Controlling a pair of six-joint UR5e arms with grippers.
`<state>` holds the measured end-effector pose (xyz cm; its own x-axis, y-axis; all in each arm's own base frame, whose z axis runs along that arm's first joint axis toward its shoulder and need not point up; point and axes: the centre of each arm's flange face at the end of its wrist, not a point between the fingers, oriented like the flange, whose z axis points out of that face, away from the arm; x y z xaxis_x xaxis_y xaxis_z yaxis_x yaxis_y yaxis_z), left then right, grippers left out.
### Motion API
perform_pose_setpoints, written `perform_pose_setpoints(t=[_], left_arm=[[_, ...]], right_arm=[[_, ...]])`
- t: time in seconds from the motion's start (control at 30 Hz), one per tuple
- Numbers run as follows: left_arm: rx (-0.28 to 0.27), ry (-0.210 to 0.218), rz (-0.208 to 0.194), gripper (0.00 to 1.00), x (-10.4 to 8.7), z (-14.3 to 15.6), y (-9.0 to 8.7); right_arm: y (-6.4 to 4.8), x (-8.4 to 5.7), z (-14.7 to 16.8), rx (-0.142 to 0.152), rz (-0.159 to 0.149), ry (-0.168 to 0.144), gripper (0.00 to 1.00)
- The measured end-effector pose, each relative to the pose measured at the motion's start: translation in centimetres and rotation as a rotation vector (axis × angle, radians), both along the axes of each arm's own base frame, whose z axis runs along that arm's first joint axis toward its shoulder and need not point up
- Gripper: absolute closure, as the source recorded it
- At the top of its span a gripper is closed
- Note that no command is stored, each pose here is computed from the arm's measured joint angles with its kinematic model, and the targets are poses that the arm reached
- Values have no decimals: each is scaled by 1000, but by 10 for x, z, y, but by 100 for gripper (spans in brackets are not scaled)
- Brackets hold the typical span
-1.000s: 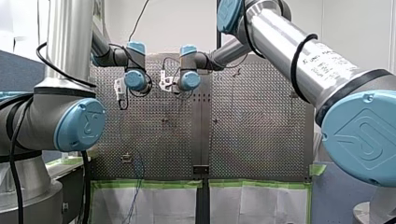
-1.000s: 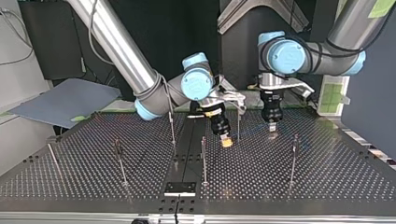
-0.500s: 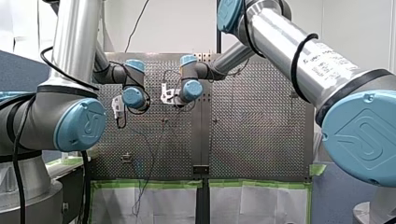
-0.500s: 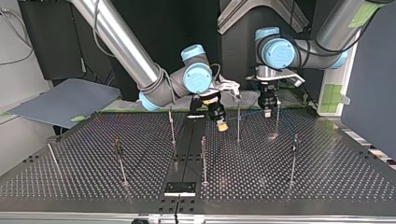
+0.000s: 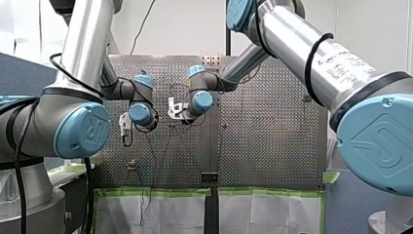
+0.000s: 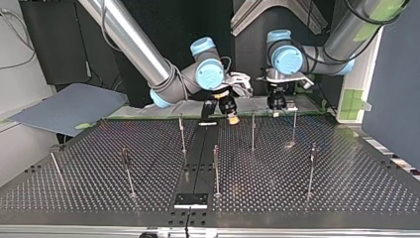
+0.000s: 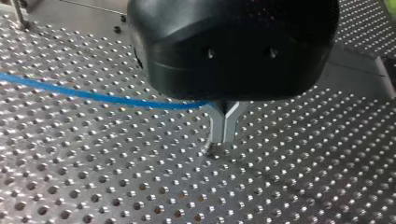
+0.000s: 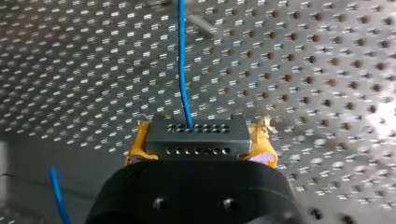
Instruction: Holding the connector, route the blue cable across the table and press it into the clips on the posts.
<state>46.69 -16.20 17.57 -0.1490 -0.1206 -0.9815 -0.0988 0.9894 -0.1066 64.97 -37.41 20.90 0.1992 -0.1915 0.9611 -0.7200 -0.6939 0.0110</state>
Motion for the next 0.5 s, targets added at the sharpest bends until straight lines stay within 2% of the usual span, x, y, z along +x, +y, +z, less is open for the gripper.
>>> perform_pose_setpoints(t=[0.1, 0.23, 0.5], left_arm=[[-18, -4, -6, 100, -3, -5, -1], [-32, -29, -14, 100, -1, -6, -2], [-41, -42, -54, 100, 6, -22, -6]], right_arm=[[1, -6, -10, 18, -4, 16, 100], [3, -14, -22, 38, -8, 34, 100], [-8, -22, -25, 51, -19, 27, 100]])
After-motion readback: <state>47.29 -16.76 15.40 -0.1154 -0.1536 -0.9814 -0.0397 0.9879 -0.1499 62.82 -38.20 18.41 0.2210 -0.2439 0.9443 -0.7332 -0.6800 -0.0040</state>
